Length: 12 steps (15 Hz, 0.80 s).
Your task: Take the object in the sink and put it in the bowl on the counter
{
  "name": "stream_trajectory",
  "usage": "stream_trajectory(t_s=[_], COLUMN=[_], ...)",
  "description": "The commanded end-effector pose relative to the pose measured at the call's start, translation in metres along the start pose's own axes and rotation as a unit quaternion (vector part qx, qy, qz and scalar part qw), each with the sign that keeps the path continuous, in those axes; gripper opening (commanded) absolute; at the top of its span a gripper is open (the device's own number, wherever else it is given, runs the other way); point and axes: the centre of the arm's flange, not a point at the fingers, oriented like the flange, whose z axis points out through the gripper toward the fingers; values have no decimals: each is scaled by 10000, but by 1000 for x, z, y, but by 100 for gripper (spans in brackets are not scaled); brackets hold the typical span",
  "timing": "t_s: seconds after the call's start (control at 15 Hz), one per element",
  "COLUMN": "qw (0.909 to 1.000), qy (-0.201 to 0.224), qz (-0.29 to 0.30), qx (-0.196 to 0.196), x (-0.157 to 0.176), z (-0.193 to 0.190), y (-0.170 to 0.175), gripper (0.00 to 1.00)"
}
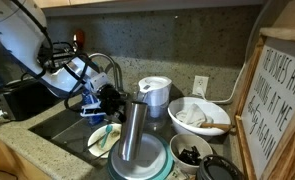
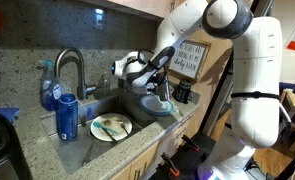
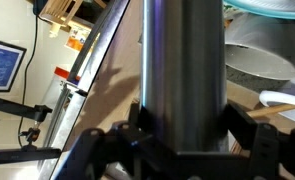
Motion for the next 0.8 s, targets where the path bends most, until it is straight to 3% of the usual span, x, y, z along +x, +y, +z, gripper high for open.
stream_trajectory(t_s=[0.0,0.73], qw=[9995,9946], qy=[295,892], qz=[122,480], qx=[-5,-213], x=[-3,-29], z=[-5,-17], y=[-13,-22], gripper=[61,61])
